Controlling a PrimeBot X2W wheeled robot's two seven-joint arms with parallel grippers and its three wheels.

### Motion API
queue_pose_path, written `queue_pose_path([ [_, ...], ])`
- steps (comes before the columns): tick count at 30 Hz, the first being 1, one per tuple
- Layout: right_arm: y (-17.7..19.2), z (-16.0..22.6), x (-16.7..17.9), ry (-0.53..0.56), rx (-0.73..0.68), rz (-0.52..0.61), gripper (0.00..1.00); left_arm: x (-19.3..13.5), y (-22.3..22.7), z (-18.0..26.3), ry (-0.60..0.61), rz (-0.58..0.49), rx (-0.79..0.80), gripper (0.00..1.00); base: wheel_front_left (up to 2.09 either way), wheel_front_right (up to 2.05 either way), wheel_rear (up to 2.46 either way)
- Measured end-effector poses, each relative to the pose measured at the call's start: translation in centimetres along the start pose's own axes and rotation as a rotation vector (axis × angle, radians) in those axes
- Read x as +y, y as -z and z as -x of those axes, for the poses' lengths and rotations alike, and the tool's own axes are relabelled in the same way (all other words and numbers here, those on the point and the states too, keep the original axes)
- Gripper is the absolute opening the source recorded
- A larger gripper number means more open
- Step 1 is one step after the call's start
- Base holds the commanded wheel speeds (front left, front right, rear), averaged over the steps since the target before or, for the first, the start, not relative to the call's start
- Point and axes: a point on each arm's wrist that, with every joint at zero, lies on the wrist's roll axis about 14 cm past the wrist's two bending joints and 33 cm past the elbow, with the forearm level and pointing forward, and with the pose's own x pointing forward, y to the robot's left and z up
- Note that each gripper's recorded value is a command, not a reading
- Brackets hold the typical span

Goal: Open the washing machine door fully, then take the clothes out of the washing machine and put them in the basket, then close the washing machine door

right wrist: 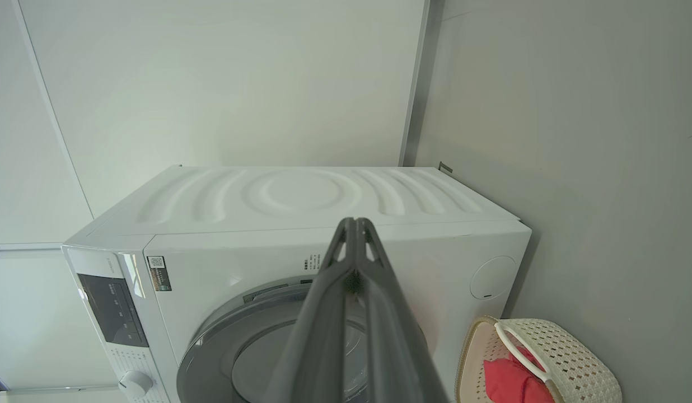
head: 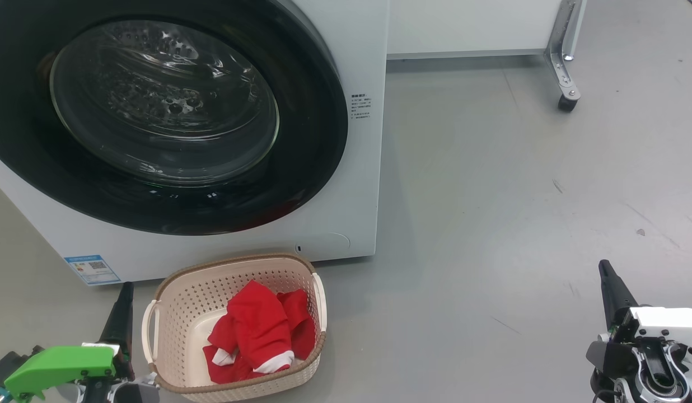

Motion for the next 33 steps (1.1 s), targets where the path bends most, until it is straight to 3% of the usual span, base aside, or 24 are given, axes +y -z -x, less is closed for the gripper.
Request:
queue_pose_path([
  [33, 0.01, -0.06, 0.20, -0.006, 0.000, -0.004, 0.00, -0.09, -0.02, -0.05, 0.003, 0.003, 0.000, 0.00, 0.00, 0.00, 0.00],
])
